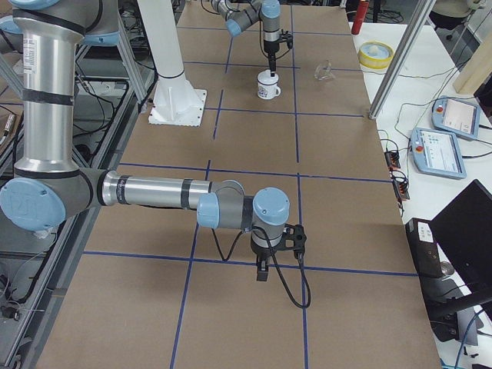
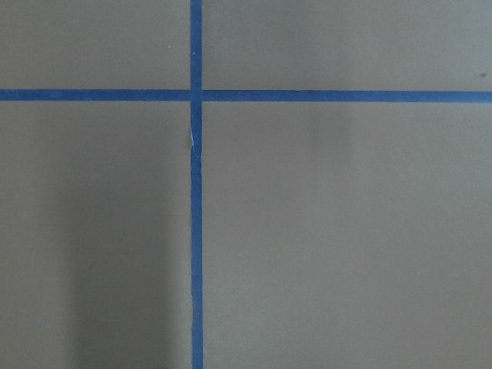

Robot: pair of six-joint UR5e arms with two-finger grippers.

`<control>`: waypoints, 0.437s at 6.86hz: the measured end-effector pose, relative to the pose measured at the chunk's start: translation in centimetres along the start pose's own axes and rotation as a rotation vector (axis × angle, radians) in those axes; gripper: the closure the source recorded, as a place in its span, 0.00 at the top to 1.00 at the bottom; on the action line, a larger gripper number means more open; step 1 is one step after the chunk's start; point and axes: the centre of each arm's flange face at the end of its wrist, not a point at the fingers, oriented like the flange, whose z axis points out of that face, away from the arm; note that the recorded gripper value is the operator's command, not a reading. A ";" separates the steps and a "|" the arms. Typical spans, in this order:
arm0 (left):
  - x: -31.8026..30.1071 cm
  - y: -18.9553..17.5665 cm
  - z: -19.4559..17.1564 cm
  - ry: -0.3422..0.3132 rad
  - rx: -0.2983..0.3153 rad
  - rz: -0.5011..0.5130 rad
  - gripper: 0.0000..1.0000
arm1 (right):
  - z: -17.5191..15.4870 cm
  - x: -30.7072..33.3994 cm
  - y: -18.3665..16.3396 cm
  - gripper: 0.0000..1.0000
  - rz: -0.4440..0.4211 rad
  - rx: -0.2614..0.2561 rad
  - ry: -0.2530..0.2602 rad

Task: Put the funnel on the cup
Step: 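Grasp the white funnel with the left gripper and lift it out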

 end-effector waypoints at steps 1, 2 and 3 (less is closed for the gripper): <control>0.0 0.1 0.0 -0.002 -0.002 0.000 0.79 | 0.0 0.0 0.0 1.00 0.000 0.000 0.000; 0.1 0.3 0.0 -0.005 -0.005 0.001 0.79 | 0.0 0.0 0.0 1.00 0.000 0.000 0.000; 0.2 0.6 0.0 -0.008 -0.010 0.003 0.75 | 0.0 0.0 0.0 1.00 0.000 0.000 0.000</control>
